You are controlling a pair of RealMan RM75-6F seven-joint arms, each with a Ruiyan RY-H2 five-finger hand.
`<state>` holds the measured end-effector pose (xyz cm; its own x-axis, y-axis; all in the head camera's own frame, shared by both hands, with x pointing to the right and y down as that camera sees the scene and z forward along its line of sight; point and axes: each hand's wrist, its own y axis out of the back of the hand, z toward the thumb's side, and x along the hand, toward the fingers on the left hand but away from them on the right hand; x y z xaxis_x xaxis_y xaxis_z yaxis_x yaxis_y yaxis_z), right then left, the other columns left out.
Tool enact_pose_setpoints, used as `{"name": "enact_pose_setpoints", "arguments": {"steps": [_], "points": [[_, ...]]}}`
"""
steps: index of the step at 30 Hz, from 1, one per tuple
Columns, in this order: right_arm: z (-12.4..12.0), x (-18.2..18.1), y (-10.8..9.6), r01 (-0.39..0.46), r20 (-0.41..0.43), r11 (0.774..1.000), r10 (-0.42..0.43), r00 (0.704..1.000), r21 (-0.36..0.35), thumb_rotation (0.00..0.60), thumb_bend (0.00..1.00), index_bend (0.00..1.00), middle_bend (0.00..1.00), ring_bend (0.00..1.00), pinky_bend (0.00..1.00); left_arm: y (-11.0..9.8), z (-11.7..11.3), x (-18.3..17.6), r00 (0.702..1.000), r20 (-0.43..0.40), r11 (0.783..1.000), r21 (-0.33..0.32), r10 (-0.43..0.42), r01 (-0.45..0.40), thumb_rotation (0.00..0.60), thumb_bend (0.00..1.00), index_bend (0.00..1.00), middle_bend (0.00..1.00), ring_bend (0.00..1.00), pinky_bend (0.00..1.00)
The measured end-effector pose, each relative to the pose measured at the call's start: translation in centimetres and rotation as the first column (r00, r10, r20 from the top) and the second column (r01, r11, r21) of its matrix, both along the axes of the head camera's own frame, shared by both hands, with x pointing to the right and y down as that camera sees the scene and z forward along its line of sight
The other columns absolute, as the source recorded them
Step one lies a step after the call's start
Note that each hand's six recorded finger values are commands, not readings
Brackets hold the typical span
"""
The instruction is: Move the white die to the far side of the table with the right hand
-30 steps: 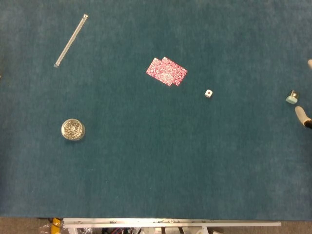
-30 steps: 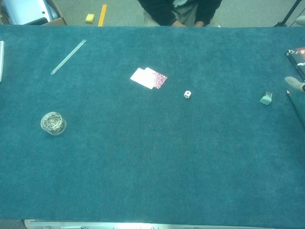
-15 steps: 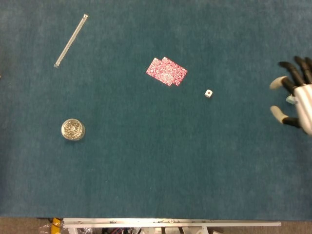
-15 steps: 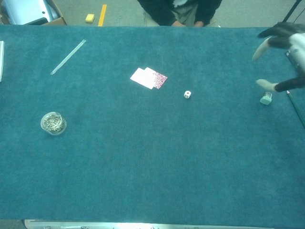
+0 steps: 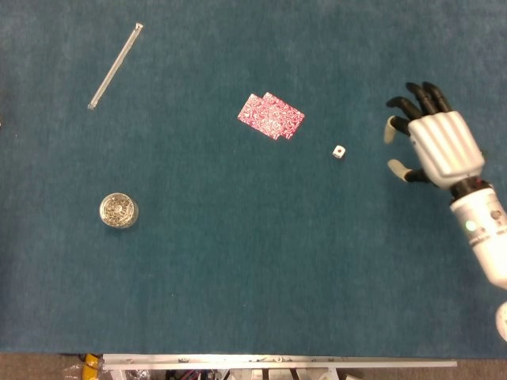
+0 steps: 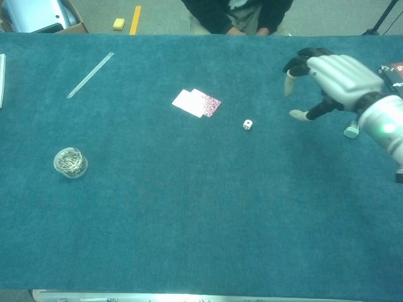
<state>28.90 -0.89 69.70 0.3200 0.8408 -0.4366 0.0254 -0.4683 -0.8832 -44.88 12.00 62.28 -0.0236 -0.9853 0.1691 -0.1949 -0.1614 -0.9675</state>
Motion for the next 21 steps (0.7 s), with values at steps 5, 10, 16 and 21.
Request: {"name": "enact_pose_setpoints", "arguments": {"steps": [5,10,16,21], "points": [[1.5,-1.2,-0.8,0.01,-0.018,1.0,-0.011,1.0,-0.023,0.6,0.2,0.5,0.24,0.0,0.0,0.2,-0.1,-0.5,1.0,0.002,1.0,0.0,-0.01,0.01,0.6,0.39,0.28,0.21,0.14,0.11],[2.8,-2.1,-1.4,0.027,-0.045,0.999,-0.029,0.999,-0.032,0.6,0.2,0.5,0.24,0.0,0.0,0.3,0.0,-0.8,1.0,0.002,1.0,-0.003,-0.017,0.017,0.6,0.39,0.28,0.21,0.14,0.11],[4.6,-3.8,-2.0,0.067,-0.091,0.997,-0.07,0.993,-0.044,0.6,0.21,0.5,0.24,0.0,0.0,0.5,0.0,-1.0,1.0,0.0,1.0,-0.002,-0.021,0.021,0.6,0.39,0.28,0.21,0.14,0.11],[5.9,-5.2,-2.2,0.087,-0.116,0.994,-0.094,0.989,-0.062,0.6,0.21,0.5,0.24,0.0,0.0,0.5,-0.2,-1.3,1.0,-0.001,1.0,0.002,-0.029,0.029,0.6,0.39,0.28,0.21,0.14,0.11]]}}
